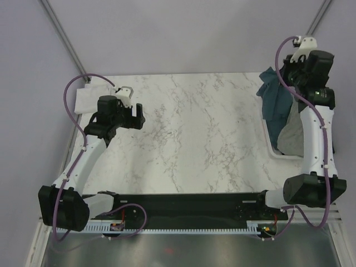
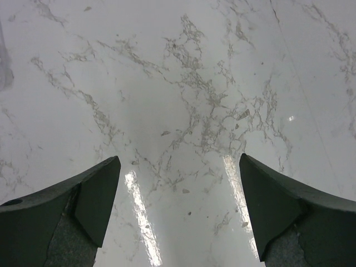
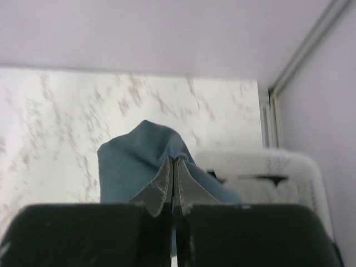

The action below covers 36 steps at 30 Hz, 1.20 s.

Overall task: Fold and stack the t-shirts
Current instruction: Grab the tshirt from the pile, then move the tshirt to the center of the board

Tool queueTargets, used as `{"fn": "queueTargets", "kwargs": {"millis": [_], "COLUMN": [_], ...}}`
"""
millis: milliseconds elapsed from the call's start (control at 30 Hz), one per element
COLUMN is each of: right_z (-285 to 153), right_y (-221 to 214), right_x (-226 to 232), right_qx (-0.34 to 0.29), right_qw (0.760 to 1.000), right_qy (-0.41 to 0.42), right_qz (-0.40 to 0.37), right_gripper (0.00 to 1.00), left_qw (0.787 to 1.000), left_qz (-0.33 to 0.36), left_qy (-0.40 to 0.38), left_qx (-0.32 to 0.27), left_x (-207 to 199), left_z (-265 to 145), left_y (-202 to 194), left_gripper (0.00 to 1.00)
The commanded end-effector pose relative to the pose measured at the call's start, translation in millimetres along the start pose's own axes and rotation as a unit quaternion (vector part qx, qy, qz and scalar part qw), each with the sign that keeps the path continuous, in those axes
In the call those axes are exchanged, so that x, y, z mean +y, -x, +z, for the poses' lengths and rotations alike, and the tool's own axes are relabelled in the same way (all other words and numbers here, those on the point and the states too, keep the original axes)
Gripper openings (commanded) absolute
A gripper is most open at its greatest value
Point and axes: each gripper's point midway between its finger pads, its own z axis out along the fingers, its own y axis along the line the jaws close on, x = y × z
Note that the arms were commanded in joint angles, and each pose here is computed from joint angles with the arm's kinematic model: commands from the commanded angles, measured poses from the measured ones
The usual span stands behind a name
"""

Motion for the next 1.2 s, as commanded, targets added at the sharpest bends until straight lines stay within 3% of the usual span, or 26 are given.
{"fn": "queueTargets", "kwargs": {"millis": [0,133,333,567,667,700,733,800,900,967,1000,1167], "right_z": [-64.9,-107.6,-166.0,-187.0,-142.2,-126.6,-94.8,-57.8,-14.0,-15.7,-24.7,-36.8], "right_y": [109.8,165.9,195.4,160.7,106.1,86.3,37.3,-31.5,-99.1,-111.3,-100.2,-122.6], "right_x": [45.9,73.1,116.1,158.5,156.9,154.5,151.6,134.9,88.1,77.3,78.6,109.9], "right_qx": [-0.140,-0.201,-0.253,-0.232,-0.169,-0.148,-0.080,0.004,0.093,0.092,0.061,0.070], "right_qw": [0.985,0.964,0.928,0.877,0.889,0.895,0.904,0.931,0.967,0.973,0.975,0.961], "right_qy": [0.101,0.168,0.275,0.421,0.424,0.418,0.411,0.360,0.236,0.206,0.205,0.264], "right_qz": [-0.021,-0.036,-0.017,0.019,0.045,0.052,0.085,0.058,-0.007,-0.036,-0.052,-0.037], "right_gripper": [0.00,0.00,0.00,0.00,0.01,0.15,0.34,0.55,0.58,0.59,0.60,0.62], "left_qw": [1.000,0.999,0.997,0.996,0.996,0.996,0.996,0.996,0.995,0.993,0.990,0.969], "left_qz": [-0.019,-0.008,-0.006,-0.012,-0.014,-0.013,-0.013,-0.010,-0.006,-0.010,-0.010,-0.039], "left_qy": [-0.006,-0.017,-0.032,-0.009,-0.015,-0.025,-0.029,-0.048,-0.085,-0.110,-0.139,-0.242], "left_qx": [-0.013,-0.038,-0.072,-0.089,-0.084,-0.082,-0.080,-0.080,-0.059,-0.035,-0.027,0.030], "left_x": [-3.9,-7.8,-14.0,-5.5,-7.5,-10.7,-12.3,-18.6,-30.9,-38.1,-47.5,-80.3], "left_z": [-1.1,-6.4,-17.5,-21.8,-19.9,-19.7,-19.7,-20.9,-18.7,-11.4,-10.6,0.4], "left_y": [11.6,21.2,22.2,26.3,23.2,22.4,21.3,21.4,12.8,1.3,-0.9,-12.0], "left_gripper": [0.95,0.95,0.93,0.93,0.93,0.93,0.93,0.93,0.91,0.90,0.90,0.88]}}
